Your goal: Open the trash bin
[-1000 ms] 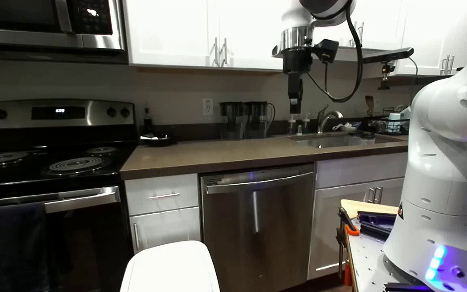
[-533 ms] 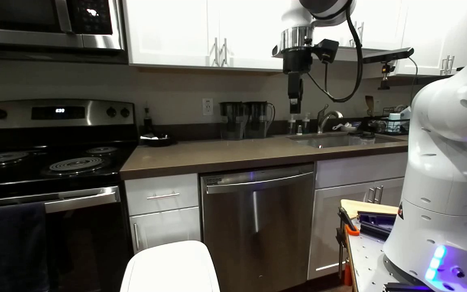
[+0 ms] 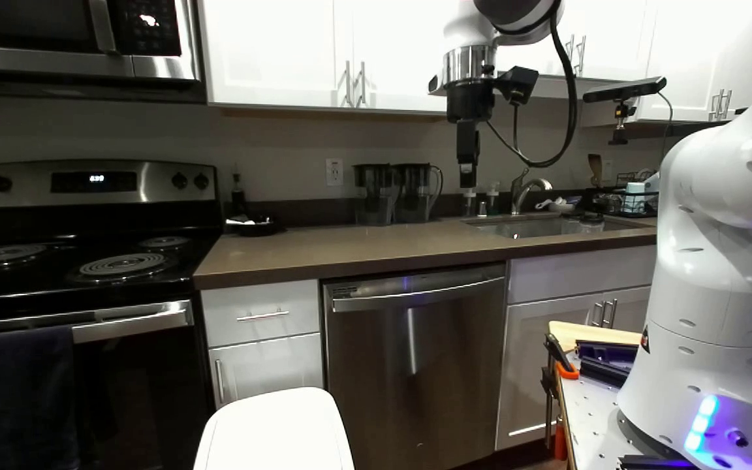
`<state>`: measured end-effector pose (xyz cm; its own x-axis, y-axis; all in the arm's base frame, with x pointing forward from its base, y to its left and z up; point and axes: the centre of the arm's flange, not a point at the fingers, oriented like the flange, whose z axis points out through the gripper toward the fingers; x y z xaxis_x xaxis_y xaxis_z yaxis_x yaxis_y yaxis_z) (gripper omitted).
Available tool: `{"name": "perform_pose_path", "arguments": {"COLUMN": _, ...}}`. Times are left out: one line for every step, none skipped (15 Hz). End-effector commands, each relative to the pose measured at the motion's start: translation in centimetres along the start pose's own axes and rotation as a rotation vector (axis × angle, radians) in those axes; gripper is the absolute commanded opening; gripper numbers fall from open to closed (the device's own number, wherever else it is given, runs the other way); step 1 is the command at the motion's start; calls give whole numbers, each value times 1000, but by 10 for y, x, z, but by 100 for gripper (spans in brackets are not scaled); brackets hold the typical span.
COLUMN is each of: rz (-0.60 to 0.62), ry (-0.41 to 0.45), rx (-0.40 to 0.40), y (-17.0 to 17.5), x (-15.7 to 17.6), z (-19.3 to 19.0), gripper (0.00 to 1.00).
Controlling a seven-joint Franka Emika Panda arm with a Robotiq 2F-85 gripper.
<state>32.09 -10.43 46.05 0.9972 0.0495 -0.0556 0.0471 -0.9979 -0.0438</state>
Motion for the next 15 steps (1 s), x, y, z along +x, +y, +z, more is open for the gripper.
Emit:
{"name": "perform_pose_path", "arguments": {"rz": -45, "ry": 0, "rx": -6, "y": -20, "x": 42, "z": 19, "gripper": 100}}
{"name": "perform_pose_path", "arguments": {"rz": -50, "ry": 17, "rx": -15, "y": -26, "x": 50, "z": 23, "gripper": 100}}
{"name": "perform_pose_path", "arguments": {"rz": -59, "ry": 29, "rx": -20, "y": -31, "x": 60, "z": 27, "gripper": 100}}
{"name": "perform_pose_path", "arguments": {"rz": -75, "ry": 40, "rx": -16, "y": -39, "x": 76, "z": 34, "gripper": 100}}
{"name": "perform_pose_path", "arguments": {"rz": -83, "ry": 54, "rx": -19, "y": -44, "x": 86, "z": 39, "gripper": 100}}
{"name": "perform_pose_path", "arguments": {"rz": -99, "ry": 66, "rx": -17, "y": -54, "x": 106, "z": 47, "gripper": 100}}
{"name": "perform_pose_path", "arguments": {"rz": -114, "ry": 75, "rx": -15, "y": -60, "x": 118, "z": 52, "gripper": 100}}
{"name": "perform_pose_path", "arguments": {"rz": -136, "ry": 79, "rx": -13, "y": -71, "x": 137, "z": 59, "gripper": 100}}
{"name": "perform_pose_path", "arguments": {"rz": -152, "ry": 84, "rx": -11, "y": -80, "x": 149, "z": 64, "gripper": 100}}
{"name": "perform_pose_path", "arguments": {"rz": -175, "ry": 79, "rx": -7, "y": -91, "x": 167, "z": 72, "gripper": 100}}
{"name": "perform_pose_path", "arguments": {"rz": -192, "ry": 71, "rx": -6, "y": -101, "x": 182, "z": 78, "gripper": 100}}
{"name": "perform_pose_path", "arguments": {"rz": -213, "ry": 60, "rx": -8, "y": -110, "x": 198, "z": 86, "gripper": 100}}
{"name": "perform_pose_path", "arguments": {"rz": -226, "ry": 47, "rx": -11, "y": -119, "x": 212, "z": 92, "gripper": 100}}
{"name": "perform_pose_path", "arguments": {"rz": -245, "ry": 31, "rx": -13, "y": -127, "x": 228, "z": 101, "gripper": 100}}
{"name": "perform_pose_path", "arguments": {"rz": -259, "ry": 23, "rx": -21, "y": -133, "x": 240, "z": 107, "gripper": 100}}
